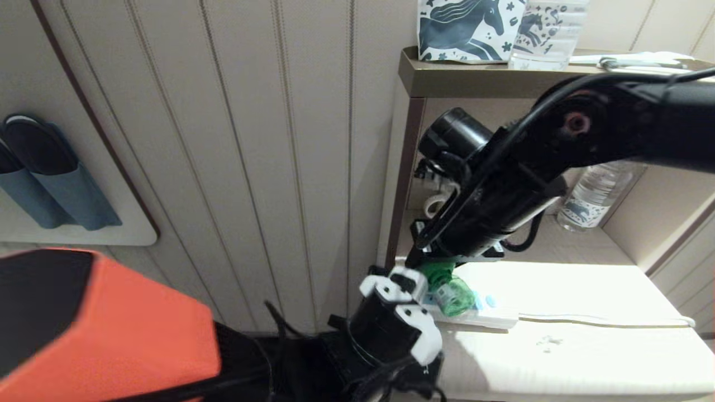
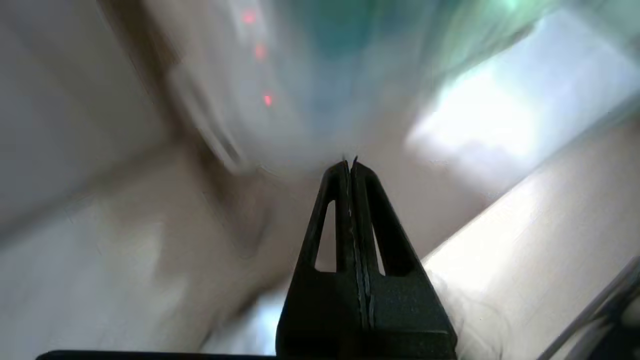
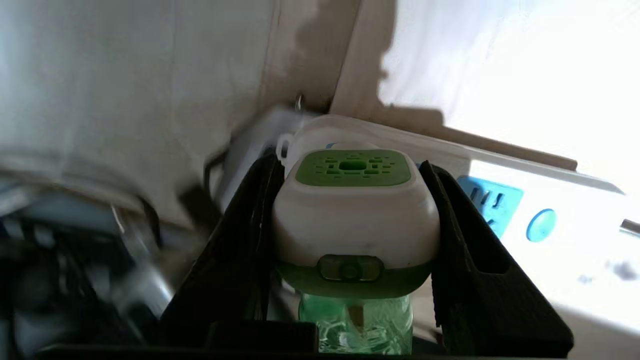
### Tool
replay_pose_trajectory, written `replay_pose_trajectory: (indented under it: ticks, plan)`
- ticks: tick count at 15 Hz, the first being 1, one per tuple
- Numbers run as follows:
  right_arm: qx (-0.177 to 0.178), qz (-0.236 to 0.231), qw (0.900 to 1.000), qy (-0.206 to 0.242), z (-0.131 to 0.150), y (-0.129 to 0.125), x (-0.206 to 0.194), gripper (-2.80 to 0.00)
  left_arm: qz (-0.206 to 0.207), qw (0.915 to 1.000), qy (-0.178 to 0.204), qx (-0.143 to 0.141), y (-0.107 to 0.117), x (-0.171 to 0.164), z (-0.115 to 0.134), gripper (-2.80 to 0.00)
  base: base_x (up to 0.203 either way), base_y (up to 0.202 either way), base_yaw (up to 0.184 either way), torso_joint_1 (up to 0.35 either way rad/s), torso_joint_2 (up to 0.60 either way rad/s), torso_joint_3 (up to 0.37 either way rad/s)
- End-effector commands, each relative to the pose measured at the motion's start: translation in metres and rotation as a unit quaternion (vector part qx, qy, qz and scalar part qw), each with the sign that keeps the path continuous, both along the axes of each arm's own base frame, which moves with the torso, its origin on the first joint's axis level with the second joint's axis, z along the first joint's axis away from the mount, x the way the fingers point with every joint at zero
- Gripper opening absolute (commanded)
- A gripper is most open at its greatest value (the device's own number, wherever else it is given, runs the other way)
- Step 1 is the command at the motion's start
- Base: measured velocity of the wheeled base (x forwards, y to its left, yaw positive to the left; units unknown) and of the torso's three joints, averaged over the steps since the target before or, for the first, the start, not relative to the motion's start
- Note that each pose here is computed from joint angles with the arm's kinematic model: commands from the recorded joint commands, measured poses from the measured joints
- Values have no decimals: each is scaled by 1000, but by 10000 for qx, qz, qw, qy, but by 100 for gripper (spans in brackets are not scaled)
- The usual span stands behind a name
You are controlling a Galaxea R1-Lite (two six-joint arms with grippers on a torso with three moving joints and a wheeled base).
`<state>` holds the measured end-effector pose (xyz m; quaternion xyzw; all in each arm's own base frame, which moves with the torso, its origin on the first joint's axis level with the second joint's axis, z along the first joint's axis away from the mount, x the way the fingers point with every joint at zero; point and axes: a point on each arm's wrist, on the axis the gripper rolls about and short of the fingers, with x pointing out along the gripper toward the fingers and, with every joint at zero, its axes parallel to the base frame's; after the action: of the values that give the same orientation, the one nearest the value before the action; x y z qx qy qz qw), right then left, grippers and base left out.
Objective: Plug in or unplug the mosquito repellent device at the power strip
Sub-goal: Hold the socket with your left hand and unplug it with your right hand
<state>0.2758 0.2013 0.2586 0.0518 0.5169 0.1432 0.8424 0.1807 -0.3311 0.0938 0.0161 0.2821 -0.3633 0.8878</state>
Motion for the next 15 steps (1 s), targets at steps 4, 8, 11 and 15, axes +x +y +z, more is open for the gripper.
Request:
replay_pose_trajectory:
  ticks: [4,8,11,15]
  plan:
    - [-155,-11,9997,184,-9,-1,-1,-280,39,9999,-63,-114,-1,1,3,-280,0,0,0,0,0,0]
    - [-202,-40,9996,212,-13,-1,5,-280,81,9984,-260,-503,7,-2,32,-280,0,0,0,0,0,0]
    - [-238,-49,9993,292,-18,0,5,-280,75,9968,-379,-705,12,-5,51,-280,0,0,0,0,0,0]
    - [-261,-16,9991,333,-21,4,5,-280,80,9980,-288,-557,9,-3,36,-280,0,0,0,0,0,0]
